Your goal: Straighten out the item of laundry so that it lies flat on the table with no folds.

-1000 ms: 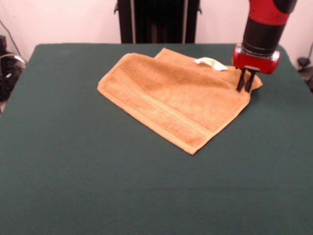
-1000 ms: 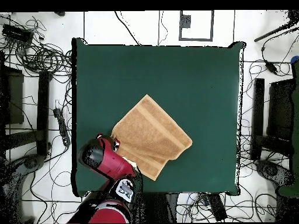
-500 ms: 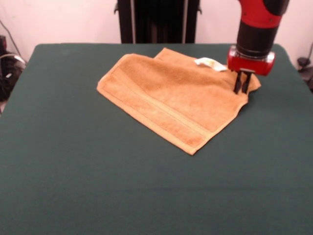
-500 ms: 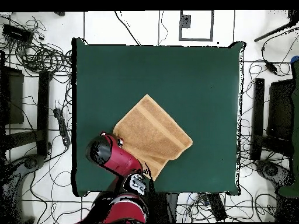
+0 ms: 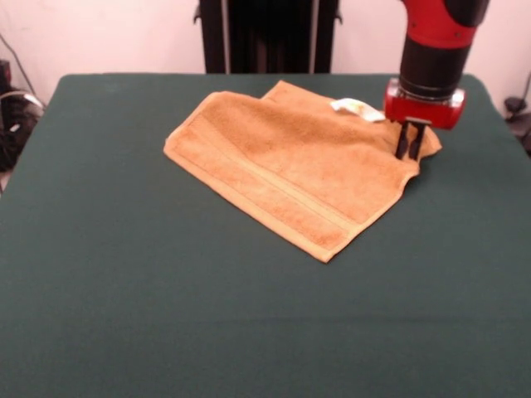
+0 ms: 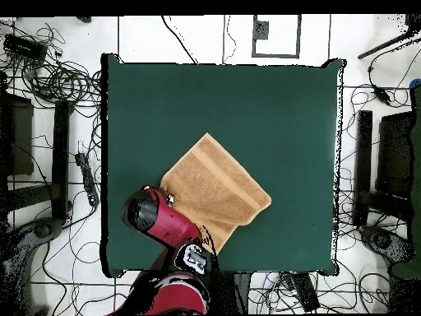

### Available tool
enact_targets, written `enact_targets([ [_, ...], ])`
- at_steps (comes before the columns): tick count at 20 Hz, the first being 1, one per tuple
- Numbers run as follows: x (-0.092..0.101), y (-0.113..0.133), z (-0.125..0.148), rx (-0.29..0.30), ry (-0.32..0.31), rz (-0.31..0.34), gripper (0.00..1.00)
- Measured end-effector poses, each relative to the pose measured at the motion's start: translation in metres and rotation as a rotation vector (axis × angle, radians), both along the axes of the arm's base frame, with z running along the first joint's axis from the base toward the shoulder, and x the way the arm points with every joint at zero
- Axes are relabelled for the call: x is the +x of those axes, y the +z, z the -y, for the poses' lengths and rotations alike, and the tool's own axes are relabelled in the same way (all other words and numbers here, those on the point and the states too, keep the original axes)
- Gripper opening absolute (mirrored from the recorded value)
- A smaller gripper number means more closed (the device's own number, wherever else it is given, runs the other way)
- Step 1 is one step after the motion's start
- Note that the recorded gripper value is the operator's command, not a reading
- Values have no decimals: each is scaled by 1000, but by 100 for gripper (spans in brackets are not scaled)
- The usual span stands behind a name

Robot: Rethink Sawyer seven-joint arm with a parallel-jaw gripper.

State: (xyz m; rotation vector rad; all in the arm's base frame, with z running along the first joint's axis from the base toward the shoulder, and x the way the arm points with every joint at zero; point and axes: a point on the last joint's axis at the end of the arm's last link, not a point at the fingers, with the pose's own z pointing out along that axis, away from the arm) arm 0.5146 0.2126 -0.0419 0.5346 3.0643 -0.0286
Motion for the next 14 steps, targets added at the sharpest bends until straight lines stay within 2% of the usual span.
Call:
enact_targets([
  [6,-1,-1,-6,-19,31,-11,0],
  [14,9,-1,-8,-30,67,-72,0],
])
